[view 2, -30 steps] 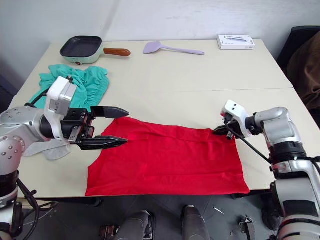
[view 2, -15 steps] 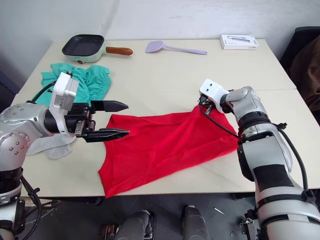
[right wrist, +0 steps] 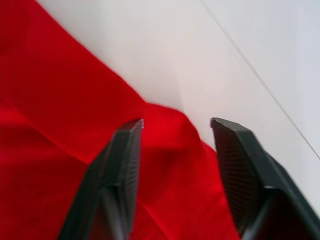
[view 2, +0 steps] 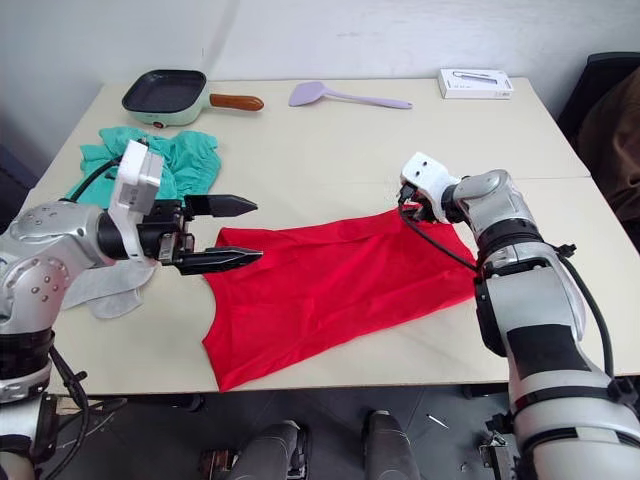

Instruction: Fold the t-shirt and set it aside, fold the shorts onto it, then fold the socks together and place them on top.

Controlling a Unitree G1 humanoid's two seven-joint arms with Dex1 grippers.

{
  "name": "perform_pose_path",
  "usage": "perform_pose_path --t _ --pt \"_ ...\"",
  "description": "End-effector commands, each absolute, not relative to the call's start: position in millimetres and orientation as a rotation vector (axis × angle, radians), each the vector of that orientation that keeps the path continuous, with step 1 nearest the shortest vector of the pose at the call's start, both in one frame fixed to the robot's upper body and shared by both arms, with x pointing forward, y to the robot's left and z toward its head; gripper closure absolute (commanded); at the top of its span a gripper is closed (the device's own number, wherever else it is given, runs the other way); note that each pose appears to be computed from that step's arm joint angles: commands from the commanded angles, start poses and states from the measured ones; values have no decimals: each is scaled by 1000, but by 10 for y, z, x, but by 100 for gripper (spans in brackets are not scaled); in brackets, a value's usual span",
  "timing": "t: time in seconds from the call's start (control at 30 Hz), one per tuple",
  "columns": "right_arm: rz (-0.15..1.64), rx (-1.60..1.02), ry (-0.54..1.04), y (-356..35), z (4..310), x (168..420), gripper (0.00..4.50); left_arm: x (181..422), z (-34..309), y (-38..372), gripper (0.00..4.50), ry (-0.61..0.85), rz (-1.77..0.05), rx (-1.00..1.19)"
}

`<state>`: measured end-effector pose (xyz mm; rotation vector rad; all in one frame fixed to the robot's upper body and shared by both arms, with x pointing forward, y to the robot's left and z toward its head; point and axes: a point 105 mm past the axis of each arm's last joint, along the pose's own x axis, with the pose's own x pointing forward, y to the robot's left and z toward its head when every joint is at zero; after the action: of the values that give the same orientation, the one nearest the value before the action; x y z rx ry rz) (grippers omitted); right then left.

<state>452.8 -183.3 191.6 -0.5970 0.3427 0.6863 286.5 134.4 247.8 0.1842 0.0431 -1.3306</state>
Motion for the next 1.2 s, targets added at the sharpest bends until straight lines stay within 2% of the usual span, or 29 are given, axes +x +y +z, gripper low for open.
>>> perform_pose_path --t 0.03,0.13,0.33,0.5,0.7,1.0,1.1,1.2 --pt "739 -445 291 -1977 2069 4324 105 3098 2414 1495 0 57 -1257 205" --pt "764 -328 288 -2101 1985 3826 5 3464 2236 1701 0 121 -1142 262" --pt "686 -151 431 -2317 1741 2939 5 3826 1944 1861 0 245 -1099 350" --pt "527 -7 485 -2431 1559 2603 5 4083 1826 1772 0 270 -1057 364" --pt "369 126 527 -2460 1295 2440 5 4249 1747 1560 0 281 -1021 388" --pt "243 297 538 -2345 1020 2537 5 4256 1512 1463 0 361 -1020 415" --pt "213 380 515 -2302 997 2623 0 4199 1421 1466 57 390 -1058 418" --pt "213 407 514 -2225 967 2700 67 4147 1328 1492 153 430 -1083 420"
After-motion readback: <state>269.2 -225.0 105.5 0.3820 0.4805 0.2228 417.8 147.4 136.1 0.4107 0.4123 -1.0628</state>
